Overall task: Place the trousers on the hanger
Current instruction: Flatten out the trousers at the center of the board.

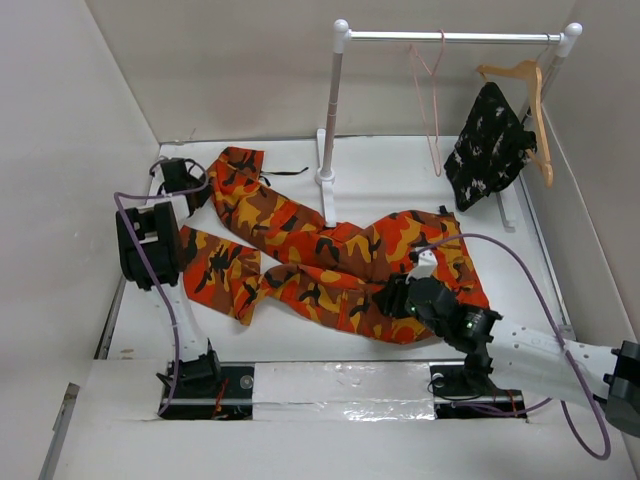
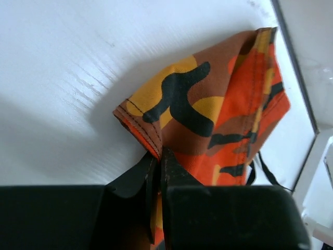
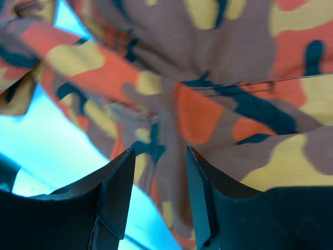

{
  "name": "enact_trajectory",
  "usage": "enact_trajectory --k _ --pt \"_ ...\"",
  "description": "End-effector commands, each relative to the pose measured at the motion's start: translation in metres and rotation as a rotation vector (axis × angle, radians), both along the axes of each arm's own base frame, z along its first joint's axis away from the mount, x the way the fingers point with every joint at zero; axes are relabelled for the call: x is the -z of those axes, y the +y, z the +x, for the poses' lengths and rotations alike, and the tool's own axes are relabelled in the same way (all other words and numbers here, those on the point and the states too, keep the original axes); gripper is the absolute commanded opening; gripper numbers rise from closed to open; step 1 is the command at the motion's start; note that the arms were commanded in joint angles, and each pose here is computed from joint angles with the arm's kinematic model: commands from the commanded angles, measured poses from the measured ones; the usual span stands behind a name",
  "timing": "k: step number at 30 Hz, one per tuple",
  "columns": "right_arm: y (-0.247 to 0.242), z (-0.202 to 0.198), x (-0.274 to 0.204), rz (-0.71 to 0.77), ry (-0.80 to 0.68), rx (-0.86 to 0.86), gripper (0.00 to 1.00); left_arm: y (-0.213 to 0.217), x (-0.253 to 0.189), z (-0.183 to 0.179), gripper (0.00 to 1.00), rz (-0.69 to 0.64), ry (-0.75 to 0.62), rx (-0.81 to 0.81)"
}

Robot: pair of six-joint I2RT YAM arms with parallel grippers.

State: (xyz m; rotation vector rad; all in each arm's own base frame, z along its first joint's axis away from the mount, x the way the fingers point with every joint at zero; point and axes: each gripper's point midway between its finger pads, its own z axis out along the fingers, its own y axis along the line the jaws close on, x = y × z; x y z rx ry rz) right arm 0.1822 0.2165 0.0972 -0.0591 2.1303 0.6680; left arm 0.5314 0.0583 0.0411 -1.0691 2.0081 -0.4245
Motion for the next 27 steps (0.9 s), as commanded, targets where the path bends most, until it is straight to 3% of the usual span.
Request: enact_trajectory --k 1,4,7,11,13,14,16,18,19,21,23,25,27 --pt "-0.005 0.015 -0.004 0.030 -0.011 0.051 0.50 0.008 -0.108 0.010 0.00 0.053 -0.224 -0.025" --pt "-0.005 0.020 -0.004 0.065 -0.019 0.038 0.50 -0.002 -0.190 0.010 0.00 0.102 -0.377 0.061" --pt "-0.005 0.024 -0.016 0.094 -0.058 0.028 0.50 -0.018 -0.246 0.008 0.00 0.109 -0.447 0.135" --pt "-0.010 0.023 -0.026 0.092 -0.069 0.026 0.50 -0.062 -0.280 -0.004 0.00 0.118 -0.521 0.251" --pt "-0.015 0.022 -0.024 0.080 -0.060 0.036 0.50 -0.085 -0.253 -0.011 0.00 0.166 -0.453 0.281" --pt "-0.016 0.021 -0.027 0.091 -0.068 0.034 0.50 -0.123 -0.237 -0.015 0.00 0.166 -0.425 0.352" --pt "-0.015 0.022 -0.032 0.109 -0.089 0.028 0.50 -0.157 -0.204 -0.019 0.00 0.190 -0.354 0.425" --pt "-0.016 0.021 -0.035 0.108 -0.093 0.019 0.50 -0.191 -0.197 -0.029 0.00 0.229 -0.333 0.478" --pt "-0.016 0.020 -0.035 0.100 -0.091 0.014 0.50 -0.197 -0.138 -0.026 0.03 0.228 -0.203 0.497" --pt "-0.019 0.017 -0.036 0.077 -0.070 0.010 0.50 -0.194 -0.112 -0.028 0.08 0.216 -0.131 0.477" --pt "-0.022 0.016 -0.036 0.065 -0.070 0.013 0.50 -0.186 -0.079 -0.033 0.20 0.232 -0.026 0.451" --pt "-0.025 0.016 -0.039 0.063 -0.084 0.014 0.50 -0.160 -0.051 -0.037 0.28 0.312 0.108 0.388" --pt "-0.026 0.016 -0.042 0.063 -0.102 0.015 0.50 -0.141 -0.042 -0.040 0.29 0.365 0.157 0.334"
